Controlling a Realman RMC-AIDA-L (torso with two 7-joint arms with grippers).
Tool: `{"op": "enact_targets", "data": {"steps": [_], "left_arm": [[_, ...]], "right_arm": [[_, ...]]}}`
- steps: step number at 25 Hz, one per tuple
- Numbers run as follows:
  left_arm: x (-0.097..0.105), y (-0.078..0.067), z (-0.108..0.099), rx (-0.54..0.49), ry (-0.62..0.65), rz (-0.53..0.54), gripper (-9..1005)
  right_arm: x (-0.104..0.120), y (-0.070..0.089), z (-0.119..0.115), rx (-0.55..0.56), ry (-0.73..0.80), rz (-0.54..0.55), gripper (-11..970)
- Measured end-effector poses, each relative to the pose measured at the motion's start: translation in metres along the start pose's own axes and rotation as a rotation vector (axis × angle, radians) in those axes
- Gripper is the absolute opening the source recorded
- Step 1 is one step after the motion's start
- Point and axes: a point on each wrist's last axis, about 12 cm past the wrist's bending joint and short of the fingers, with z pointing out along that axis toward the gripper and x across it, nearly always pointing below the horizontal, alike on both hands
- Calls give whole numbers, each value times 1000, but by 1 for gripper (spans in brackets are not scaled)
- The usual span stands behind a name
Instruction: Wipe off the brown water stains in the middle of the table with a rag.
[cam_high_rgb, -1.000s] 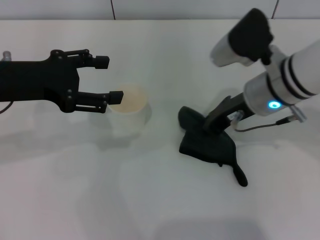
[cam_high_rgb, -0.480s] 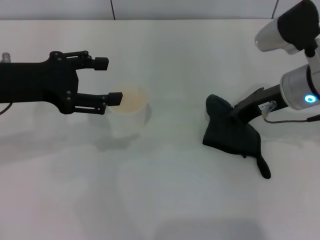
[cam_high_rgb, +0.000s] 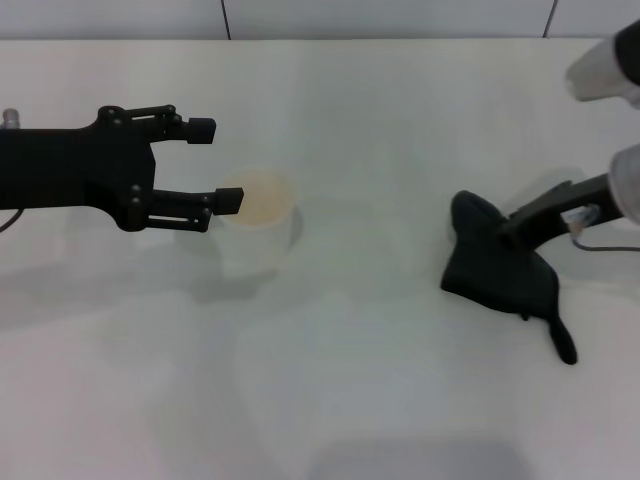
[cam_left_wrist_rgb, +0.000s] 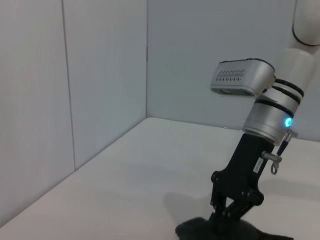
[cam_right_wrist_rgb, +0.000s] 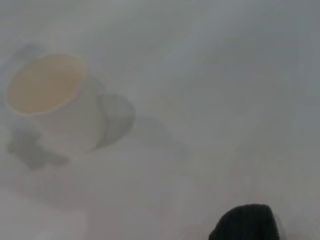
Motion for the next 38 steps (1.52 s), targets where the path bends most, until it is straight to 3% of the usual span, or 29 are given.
{"op": "enact_targets", "data": {"steps": [15,21,36,38], "left_arm": [[4,-2,-3,-8,4,-10,875],[4,-1,-3,-9,5,-7,875],[2,0,-4,-13,0,-4,875],[2,0,-5,-13,-6,-1,875]], "right_arm": [[17,-15,-27,-25,-23,27,95],[21,-15,-33,-61,-52,5,298],[34,-16,-43,-141,-217,-75,607],[38,-18,-45,-157,-248,-78,607]]}}
